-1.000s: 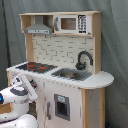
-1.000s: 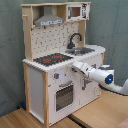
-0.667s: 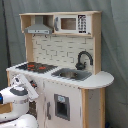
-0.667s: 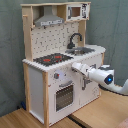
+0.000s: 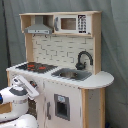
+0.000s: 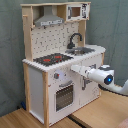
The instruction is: Play with the kitchen
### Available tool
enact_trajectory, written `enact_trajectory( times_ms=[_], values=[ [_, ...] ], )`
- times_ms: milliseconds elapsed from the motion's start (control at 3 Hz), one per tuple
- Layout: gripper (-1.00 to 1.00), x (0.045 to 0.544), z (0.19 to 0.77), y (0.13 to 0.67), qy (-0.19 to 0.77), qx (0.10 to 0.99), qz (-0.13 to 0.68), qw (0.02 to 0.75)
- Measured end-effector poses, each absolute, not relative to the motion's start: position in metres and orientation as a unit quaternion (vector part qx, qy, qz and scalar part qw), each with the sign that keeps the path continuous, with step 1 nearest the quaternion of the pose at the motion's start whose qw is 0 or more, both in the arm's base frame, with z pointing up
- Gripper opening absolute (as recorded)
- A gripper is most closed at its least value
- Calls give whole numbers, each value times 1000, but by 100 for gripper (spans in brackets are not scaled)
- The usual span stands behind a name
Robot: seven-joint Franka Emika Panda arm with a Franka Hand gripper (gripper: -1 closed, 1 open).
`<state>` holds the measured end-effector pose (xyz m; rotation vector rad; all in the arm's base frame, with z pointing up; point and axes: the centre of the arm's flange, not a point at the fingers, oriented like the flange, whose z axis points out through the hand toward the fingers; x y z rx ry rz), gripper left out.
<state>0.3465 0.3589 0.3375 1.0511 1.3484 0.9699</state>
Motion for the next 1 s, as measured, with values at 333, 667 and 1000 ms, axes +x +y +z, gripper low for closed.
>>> enact_trajectory(
  times_ms=[333,667,1000],
  values=[
    [-100,346,338,360,597,409,372,582],
    [-100,347,338,360,620,373,334,604],
    [-100,347,338,360,640,337,299,623]
  ],
)
